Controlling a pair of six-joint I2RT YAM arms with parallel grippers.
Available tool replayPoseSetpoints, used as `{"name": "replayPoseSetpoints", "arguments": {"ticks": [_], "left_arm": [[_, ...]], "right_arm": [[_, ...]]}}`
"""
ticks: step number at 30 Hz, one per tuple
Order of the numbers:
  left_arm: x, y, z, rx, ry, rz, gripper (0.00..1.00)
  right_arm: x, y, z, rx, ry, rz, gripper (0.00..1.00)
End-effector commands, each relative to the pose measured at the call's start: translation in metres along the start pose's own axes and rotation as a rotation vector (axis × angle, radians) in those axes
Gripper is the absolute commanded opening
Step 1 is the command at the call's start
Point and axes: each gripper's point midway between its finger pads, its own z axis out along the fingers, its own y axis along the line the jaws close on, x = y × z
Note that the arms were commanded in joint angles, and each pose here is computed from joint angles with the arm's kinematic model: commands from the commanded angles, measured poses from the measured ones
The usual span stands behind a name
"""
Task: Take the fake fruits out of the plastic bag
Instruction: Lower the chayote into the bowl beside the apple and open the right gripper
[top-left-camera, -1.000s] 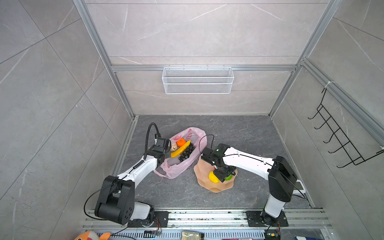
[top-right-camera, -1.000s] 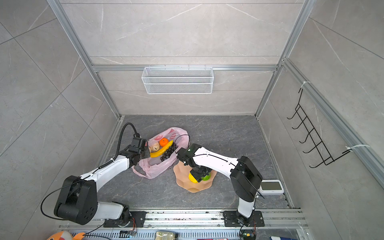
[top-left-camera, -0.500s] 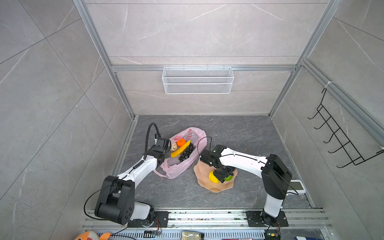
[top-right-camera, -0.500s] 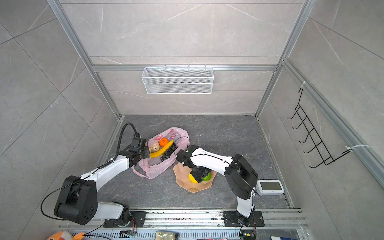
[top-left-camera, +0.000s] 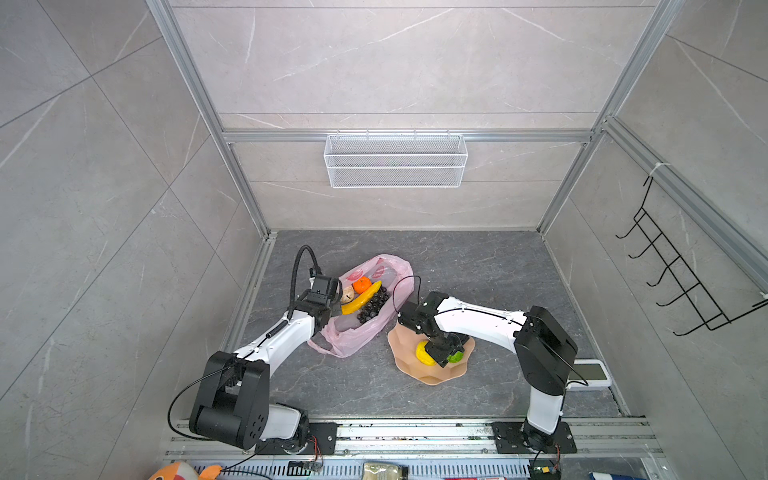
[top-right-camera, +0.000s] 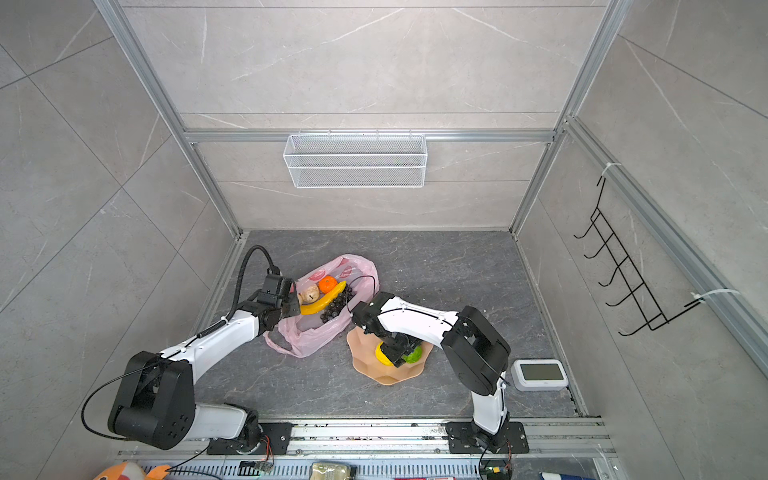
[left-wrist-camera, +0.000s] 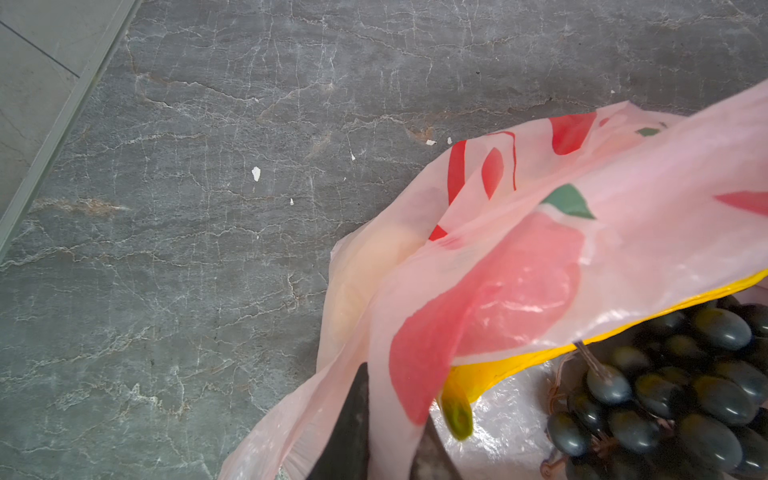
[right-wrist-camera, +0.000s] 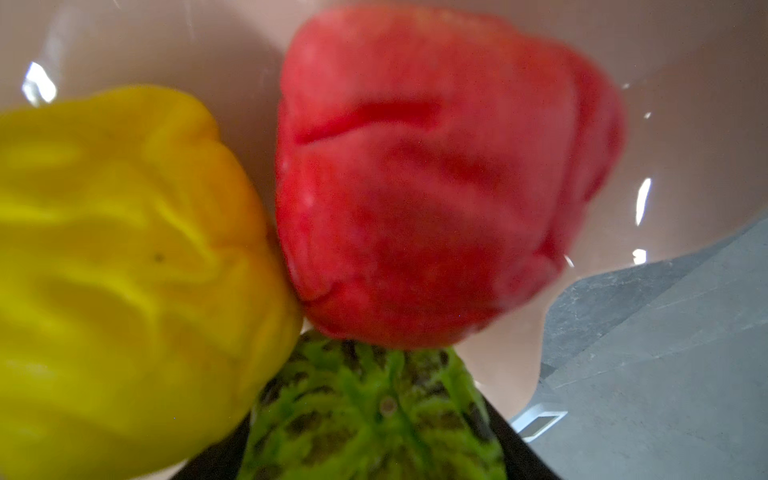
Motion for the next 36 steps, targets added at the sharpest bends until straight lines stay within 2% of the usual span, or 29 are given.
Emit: {"name": "replayPoseSetpoints", "arguments": {"ticks": [1, 11, 23, 31, 36], "left_arm": [[-0.007, 0.001, -0.005, 0.005, -0.030, 0.001, 0.14], [-0.005, 0.001, -0.003, 0.006, -0.024, 0.000, 0.13], [-0.006, 0.002, -0.004, 0.005, -0.032, -0.006, 0.13], [-0.007, 0.002, -0.007, 0.010, -0.044, -0.018, 0.13], [-0.008, 0.002, -0.010, 0.017, -0.053, -0.032, 0.11]], "right_arm": [[-0.001, -0.003, -0.004, 0.021, -0.012, 0.007, 0.70], [-0.006, -0.003, -0.014, 0.002, -0.059, 0.031, 0.75], [-0.014, -0.007, -0.040, -0.028, -0.149, 0.065, 0.88], [-0.019, -0.012, -0.060, -0.050, -0.218, 0.099, 0.86], [-0.033, -0.014, -0.092, -0.110, -0.351, 0.159, 0.80]]}}
